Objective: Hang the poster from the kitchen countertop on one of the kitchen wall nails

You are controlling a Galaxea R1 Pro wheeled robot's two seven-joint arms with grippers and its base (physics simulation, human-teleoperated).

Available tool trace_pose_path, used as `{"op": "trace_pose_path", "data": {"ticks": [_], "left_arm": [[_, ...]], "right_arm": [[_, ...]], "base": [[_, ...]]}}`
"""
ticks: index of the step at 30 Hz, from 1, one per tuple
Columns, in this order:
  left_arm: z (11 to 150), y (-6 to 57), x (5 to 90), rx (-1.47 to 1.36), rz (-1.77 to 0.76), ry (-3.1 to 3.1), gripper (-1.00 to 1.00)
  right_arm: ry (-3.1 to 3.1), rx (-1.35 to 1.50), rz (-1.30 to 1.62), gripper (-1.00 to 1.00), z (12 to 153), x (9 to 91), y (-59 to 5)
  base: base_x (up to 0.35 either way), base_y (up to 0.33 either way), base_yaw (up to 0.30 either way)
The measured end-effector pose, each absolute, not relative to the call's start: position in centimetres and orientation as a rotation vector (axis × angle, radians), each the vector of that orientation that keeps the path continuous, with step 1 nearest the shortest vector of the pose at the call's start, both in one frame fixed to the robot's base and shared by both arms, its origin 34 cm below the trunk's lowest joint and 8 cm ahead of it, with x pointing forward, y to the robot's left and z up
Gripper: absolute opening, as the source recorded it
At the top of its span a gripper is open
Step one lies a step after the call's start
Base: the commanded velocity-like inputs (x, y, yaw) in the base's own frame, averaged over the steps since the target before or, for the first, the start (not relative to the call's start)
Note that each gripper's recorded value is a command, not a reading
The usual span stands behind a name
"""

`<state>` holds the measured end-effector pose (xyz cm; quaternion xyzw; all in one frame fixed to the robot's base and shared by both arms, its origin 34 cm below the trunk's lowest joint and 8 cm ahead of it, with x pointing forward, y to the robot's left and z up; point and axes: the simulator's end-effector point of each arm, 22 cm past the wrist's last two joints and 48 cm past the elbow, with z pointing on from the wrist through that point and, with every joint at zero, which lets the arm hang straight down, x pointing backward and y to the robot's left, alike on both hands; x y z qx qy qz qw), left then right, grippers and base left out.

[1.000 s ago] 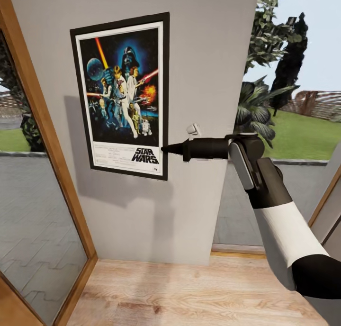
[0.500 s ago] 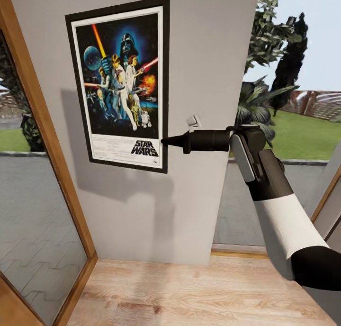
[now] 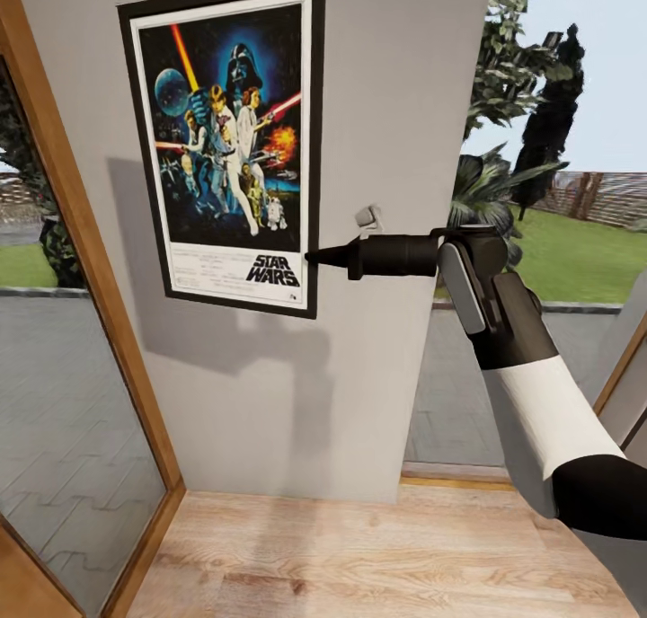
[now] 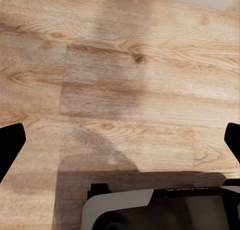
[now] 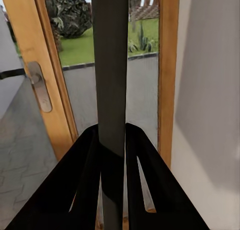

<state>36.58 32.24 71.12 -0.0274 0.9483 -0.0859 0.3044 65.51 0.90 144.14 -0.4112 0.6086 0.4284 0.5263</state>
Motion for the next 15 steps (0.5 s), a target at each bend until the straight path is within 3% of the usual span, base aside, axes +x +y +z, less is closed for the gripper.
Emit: {"op": "trace_pose_path", "data": {"ticks": [15], "left_arm": [[71.11,32.24,36.56,-0.073,-0.227,2.512,1.00]], "right_arm": [[1.440,-1.016,1.066,-1.00,144.15,64.60,1.15]], "base": [[0.000,0.000,0.000]]}}
